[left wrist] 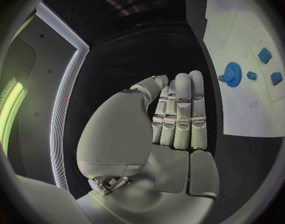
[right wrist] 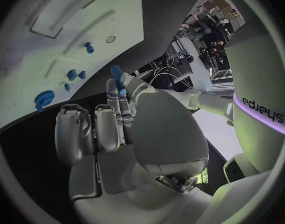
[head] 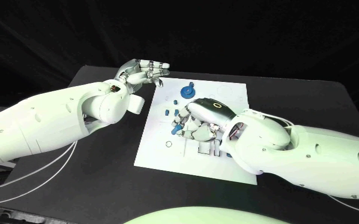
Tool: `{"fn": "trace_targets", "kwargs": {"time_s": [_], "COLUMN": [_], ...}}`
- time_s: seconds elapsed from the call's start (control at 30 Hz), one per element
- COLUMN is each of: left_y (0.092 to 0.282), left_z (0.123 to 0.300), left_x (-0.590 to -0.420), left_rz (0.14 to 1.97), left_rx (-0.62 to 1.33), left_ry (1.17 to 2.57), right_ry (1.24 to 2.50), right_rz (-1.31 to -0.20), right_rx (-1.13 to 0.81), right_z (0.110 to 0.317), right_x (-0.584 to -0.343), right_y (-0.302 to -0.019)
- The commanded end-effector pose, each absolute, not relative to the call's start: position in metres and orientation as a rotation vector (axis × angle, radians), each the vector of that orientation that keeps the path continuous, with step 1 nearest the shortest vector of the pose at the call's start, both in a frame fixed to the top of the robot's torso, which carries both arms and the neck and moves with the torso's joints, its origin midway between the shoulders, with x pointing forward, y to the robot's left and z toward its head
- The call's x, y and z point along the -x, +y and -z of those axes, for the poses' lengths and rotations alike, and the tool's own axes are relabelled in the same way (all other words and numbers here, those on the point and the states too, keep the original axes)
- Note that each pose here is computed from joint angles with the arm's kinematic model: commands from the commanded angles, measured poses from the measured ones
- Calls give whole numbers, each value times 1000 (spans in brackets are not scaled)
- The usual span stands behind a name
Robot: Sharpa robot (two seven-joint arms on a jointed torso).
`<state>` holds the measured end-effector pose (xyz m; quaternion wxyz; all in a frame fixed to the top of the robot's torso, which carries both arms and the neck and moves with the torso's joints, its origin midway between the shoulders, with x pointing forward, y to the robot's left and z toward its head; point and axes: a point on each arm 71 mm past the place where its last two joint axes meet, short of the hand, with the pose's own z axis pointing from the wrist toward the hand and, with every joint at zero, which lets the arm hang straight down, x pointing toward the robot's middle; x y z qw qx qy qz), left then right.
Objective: Assemble the parts on the task board
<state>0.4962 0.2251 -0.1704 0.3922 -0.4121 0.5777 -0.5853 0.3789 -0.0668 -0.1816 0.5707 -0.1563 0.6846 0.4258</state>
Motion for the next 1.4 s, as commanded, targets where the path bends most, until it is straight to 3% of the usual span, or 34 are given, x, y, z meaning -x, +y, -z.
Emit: {"fn": "trace_targets", "kwargs": {"time_s": [0.03,0.63,1.4], "left_y": [221,220,221], "left_z": [170,170,170], "left_x": [-496,-495,-496], "left_rz": [1516,1521,1519], "left_rx": [1042,1041,1042], "left_ry": [1473,1476,1478], "right_ry": [1607,1700,1690], "right_rz": [-1047,-989,-853], "right_rx": [378,443,470], "right_z": [189,228,234], "right_x": [-376,-380,-386], "right_y": [-57,-37,-40]}}
